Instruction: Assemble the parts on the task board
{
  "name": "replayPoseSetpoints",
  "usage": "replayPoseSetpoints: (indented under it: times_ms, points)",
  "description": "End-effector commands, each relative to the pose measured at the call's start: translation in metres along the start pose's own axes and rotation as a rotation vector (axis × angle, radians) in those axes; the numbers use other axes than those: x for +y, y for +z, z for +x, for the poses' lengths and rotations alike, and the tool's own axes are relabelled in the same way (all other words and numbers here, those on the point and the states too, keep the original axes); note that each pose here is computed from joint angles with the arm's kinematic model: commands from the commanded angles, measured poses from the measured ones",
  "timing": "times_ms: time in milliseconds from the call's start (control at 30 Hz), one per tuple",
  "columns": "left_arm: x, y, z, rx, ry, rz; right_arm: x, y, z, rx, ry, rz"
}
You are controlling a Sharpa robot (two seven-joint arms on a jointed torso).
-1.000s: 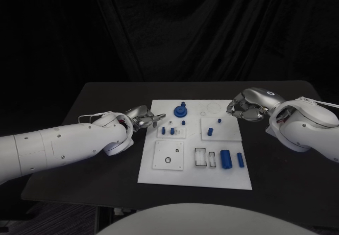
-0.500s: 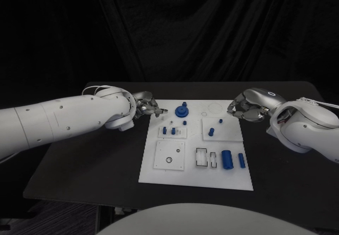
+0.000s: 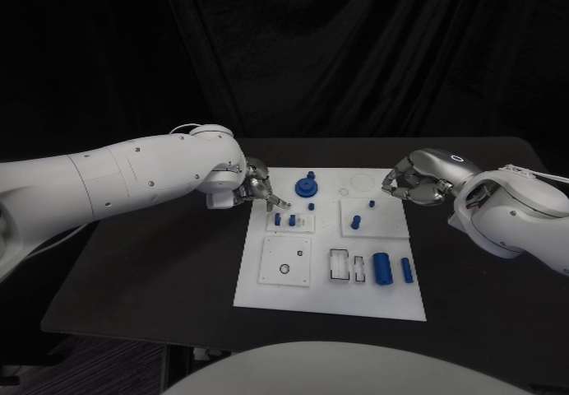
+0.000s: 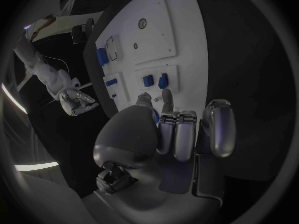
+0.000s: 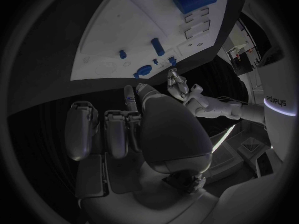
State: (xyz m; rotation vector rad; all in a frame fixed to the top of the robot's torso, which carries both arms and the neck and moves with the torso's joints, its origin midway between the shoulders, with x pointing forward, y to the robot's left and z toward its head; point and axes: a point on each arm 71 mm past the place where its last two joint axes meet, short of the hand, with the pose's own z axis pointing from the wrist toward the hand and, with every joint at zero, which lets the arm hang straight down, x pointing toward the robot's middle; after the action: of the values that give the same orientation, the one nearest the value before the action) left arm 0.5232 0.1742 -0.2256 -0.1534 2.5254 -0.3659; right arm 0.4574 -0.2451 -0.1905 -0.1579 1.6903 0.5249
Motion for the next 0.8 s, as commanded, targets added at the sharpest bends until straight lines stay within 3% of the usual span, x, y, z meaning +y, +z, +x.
replayPoseSetpoints:
  times_ms: [33,800]
  points:
    - [-0.0008,0.0005,0.0022,0.064,0.016,-0.038,-0.0008,-0.0004,0.0006,-0.001,0.000,0.012]
    - [-0.0090,0.0074,0.0019,0.040,0.051,-0.057,-0.0006,-0.0009,0.0012,0.007,-0.001,0.014]
